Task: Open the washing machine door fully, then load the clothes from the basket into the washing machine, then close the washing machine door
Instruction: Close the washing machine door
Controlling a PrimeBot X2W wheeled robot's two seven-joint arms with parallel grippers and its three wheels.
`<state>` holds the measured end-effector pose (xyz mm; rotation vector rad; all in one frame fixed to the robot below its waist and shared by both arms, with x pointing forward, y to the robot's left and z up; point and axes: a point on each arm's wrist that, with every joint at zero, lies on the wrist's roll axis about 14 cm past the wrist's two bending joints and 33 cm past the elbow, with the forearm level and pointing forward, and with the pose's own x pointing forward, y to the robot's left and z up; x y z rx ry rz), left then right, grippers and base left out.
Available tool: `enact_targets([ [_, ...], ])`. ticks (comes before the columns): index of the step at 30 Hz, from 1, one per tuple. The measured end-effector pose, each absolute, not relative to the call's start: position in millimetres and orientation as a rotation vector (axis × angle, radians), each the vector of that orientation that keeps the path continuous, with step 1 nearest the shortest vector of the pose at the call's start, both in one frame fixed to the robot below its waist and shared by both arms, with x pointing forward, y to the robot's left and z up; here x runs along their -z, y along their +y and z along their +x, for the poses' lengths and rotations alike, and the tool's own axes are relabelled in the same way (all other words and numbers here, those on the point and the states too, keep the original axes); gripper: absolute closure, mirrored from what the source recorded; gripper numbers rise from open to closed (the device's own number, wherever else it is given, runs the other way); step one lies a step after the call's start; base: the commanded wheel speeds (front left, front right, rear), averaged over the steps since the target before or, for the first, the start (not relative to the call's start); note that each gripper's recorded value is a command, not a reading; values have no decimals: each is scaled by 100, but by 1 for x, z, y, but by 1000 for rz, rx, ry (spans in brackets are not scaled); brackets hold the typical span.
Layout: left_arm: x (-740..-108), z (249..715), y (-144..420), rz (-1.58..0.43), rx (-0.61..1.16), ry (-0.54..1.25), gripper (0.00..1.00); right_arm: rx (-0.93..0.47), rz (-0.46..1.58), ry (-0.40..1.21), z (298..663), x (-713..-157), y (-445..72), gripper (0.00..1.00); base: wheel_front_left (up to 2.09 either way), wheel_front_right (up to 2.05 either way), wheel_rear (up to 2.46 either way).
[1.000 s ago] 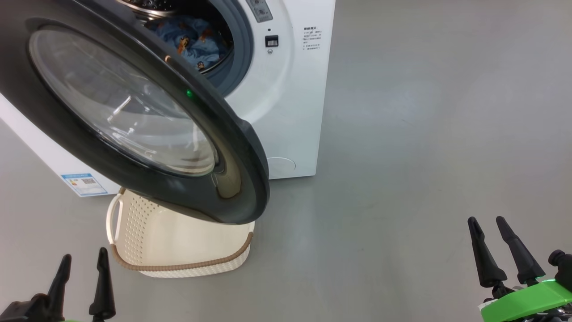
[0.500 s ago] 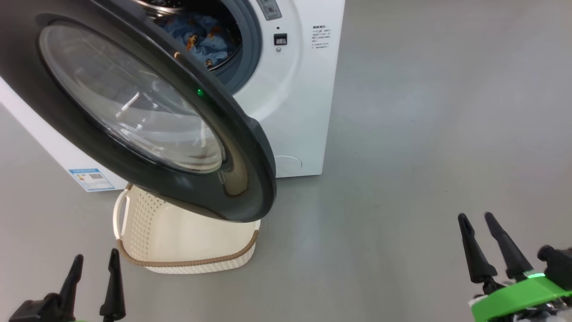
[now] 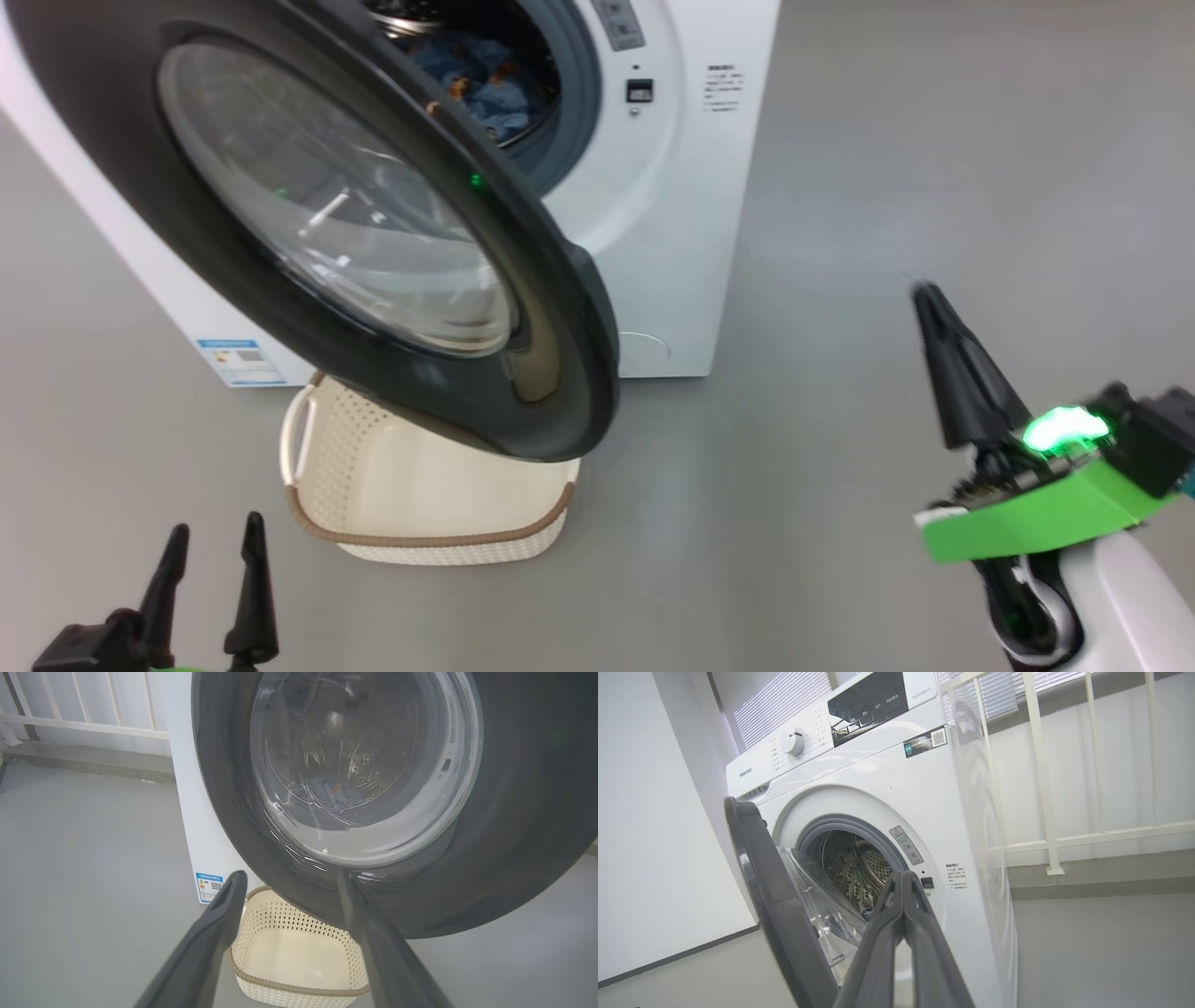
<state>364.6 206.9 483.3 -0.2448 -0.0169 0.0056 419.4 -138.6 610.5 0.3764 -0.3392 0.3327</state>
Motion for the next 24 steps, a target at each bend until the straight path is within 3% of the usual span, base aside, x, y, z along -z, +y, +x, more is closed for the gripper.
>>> enact_targets([
  [10, -491, 351, 214, -260, -49, -45, 0, -634, 471, -427, 405, -658, -44, 100, 0, 0, 0],
  [17, -488, 347, 217, -274, -76, -40, 0, -794, 489, -246, 398, -615, 15, 100, 0, 0, 0],
  [24, -487, 357, 218, -283, -91, -41, 0, -834, 440, -40, 408, -549, 38, 100, 0, 0, 0],
])
